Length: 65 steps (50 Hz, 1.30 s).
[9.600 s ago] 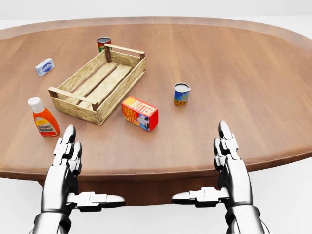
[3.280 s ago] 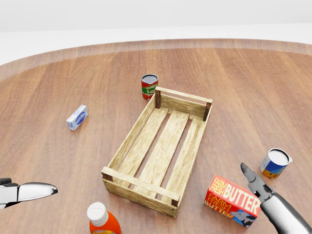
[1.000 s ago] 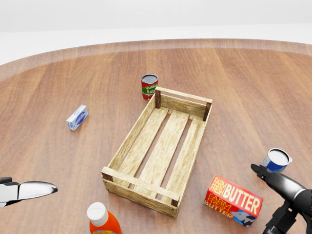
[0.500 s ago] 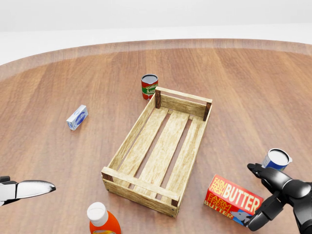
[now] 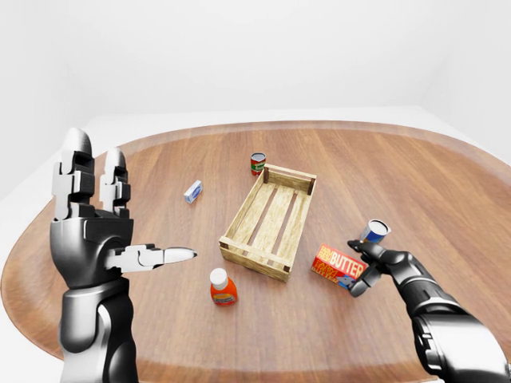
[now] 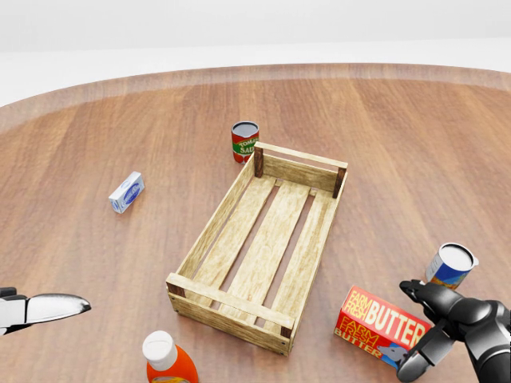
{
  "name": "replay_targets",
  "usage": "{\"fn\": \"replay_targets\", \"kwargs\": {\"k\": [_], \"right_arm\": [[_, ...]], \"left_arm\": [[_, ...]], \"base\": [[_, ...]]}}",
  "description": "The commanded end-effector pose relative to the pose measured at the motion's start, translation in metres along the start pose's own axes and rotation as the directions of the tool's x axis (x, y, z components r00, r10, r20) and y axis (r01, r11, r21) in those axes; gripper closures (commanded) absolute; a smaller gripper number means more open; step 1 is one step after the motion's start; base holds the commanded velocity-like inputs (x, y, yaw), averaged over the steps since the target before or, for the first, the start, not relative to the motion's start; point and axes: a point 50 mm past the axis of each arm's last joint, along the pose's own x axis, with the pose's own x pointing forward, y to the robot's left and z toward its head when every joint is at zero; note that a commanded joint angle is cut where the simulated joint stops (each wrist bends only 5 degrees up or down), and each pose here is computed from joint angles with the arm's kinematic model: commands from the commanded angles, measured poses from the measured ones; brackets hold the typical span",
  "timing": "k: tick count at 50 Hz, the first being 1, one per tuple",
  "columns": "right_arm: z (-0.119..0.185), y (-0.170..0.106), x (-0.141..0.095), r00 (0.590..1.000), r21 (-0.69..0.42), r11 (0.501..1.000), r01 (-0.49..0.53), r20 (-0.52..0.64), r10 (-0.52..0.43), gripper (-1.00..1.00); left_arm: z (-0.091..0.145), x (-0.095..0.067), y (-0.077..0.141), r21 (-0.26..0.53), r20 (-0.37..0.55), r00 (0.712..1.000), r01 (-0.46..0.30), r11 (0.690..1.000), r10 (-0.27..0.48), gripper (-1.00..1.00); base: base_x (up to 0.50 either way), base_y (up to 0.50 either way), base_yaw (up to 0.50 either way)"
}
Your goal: Pick up the butter and put it in the tray.
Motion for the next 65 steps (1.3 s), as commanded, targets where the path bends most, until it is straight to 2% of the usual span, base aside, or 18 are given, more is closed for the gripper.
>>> {"fn": "replay_targets", "kwargs": {"k": [1, 14, 15, 16, 17, 27, 43, 55, 65], "right_arm": [[-0.001, 0.002, 0.001, 0.999, -0.016, 1.0, -0.018, -0.034, 0.018, -1.0], [-0.008, 0.003, 0.001, 0.997, -0.028, 0.999, -0.026, -0.071, 0.024, -1.0], [-0.008, 0.002, 0.001, 0.997, -0.036, 0.999, -0.019, -0.075, 0.016, -0.32], [-0.008, 0.001, 0.001, 0.997, -0.033, 0.999, -0.019, -0.075, 0.016, 0.53], [-0.008, -0.001, 0.0, 0.998, -0.027, 1.0, -0.005, -0.07, 0.003, 1.0], [-0.008, -0.005, -0.001, 0.997, -0.031, 0.999, 0.008, -0.072, -0.01, 1.0], [-0.007, -0.008, -0.003, 0.997, -0.039, 0.999, 0.011, -0.07, -0.014, 1.0], [-0.006, -0.018, -0.007, 0.998, -0.044, 0.998, 0.037, -0.052, -0.04, 1.0], [0.006, -0.039, -0.02, 0.996, -0.069, 0.994, 0.085, 0.02, -0.084, 1.0]], "left_arm": [[0.001, 0.0, 0.001, 0.001, 0.006, 1.0, -0.002, 1.0, 0.002, -1.0], [-0.007, 0.0, -0.001, 0.004, -0.029, 1.0, 0.003, 1.0, -0.003, -1.0], [-0.007, 0.0, -0.001, 0.004, -0.032, 0.999, 0.003, 1.0, -0.003, -1.0], [-0.007, 0.0, -0.001, 0.005, -0.03, 1.0, 0.003, 1.0, -0.003, -1.0], [-0.008, 0.0, -0.001, 0.004, -0.034, 0.999, 0.002, 1.0, -0.002, -1.0], [-0.013, 0.001, 0.0, 0.006, -0.054, 0.999, -0.001, 1.0, 0.001, -1.0], [-0.003, 0.001, 0.001, 0.001, -0.01, 1.0, -0.005, 1.0, 0.005, -1.0], [0.003, 0.001, 0.001, -0.003, 0.014, 1.0, -0.005, 1.0, 0.005, -1.0], [0.006, 0.0, 0.001, -0.006, 0.024, 1.0, -0.004, 1.0, 0.004, -1.0]], "base": [[0.0, 0.0, 0.0], [0.0, 0.0, 0.0], [0.0, 0.0, 0.0], [0.0, 0.0, 0.0], [0.0, 0.0, 0.0], [0.0, 0.0, 0.0], [0.0, 0.0, 0.0], [0.0, 0.0, 0.0], [0.0, 0.0, 0.0]]}}
